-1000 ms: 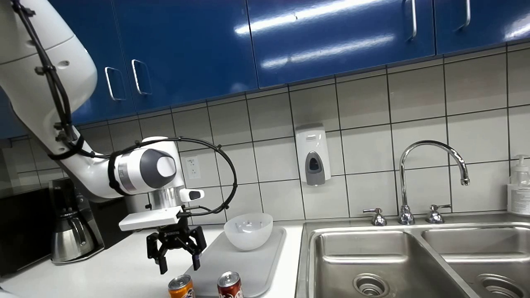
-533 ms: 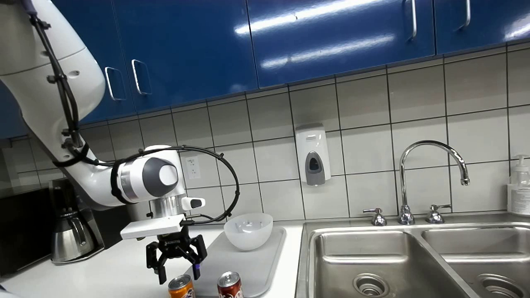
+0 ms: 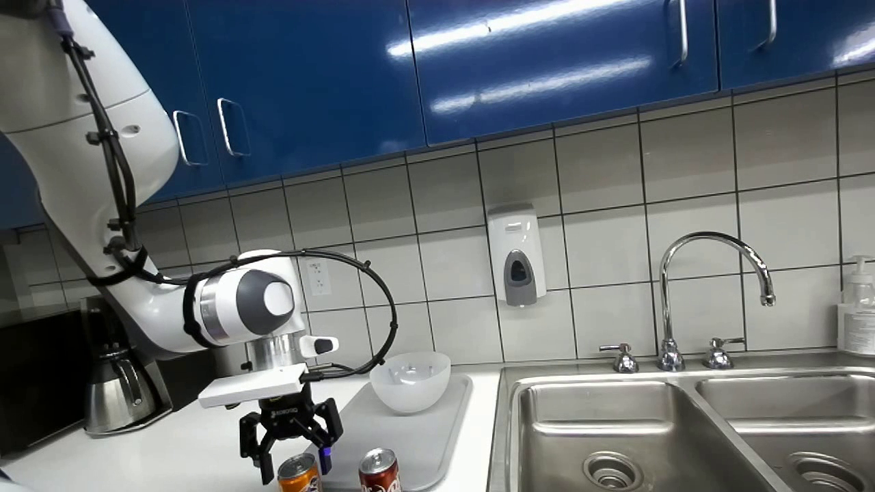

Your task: Put the orange and red cans on the tray

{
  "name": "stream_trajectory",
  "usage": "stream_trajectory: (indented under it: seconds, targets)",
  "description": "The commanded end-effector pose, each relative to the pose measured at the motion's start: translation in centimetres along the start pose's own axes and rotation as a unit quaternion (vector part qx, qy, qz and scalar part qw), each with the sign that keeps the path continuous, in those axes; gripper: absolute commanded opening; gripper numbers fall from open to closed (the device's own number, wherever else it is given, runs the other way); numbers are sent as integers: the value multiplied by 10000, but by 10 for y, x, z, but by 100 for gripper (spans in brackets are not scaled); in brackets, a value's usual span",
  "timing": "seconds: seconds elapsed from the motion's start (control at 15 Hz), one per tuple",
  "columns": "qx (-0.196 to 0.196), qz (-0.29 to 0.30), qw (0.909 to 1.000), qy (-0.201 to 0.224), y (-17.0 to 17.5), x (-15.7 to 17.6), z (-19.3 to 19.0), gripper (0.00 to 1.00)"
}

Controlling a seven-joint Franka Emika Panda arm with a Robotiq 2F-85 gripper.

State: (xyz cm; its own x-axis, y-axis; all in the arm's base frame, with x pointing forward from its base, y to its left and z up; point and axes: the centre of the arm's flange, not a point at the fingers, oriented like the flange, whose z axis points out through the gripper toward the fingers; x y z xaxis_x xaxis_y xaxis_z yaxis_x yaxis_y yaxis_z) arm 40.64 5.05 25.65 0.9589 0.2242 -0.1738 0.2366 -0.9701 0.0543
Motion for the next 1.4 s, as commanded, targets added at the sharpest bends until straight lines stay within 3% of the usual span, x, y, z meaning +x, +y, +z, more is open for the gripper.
stream_trajectory:
  seconds: [0.0, 1.0, 1.07, 1.13, 1.2, 1.33]
  targets:
    - [-107, -192, 9997, 44, 0, -10, 4, 100]
    - [-107, -170, 9998, -97, 1, -12, 17, 100]
    - [-108, -182, 9997, -91, 1, -12, 17, 95]
    - [-101, -182, 9997, -84, 1, -11, 18, 72]
    - [-85, -186, 9998, -72, 0, -10, 18, 71]
    - [-59, -200, 9998, -34, 0, -9, 18, 59]
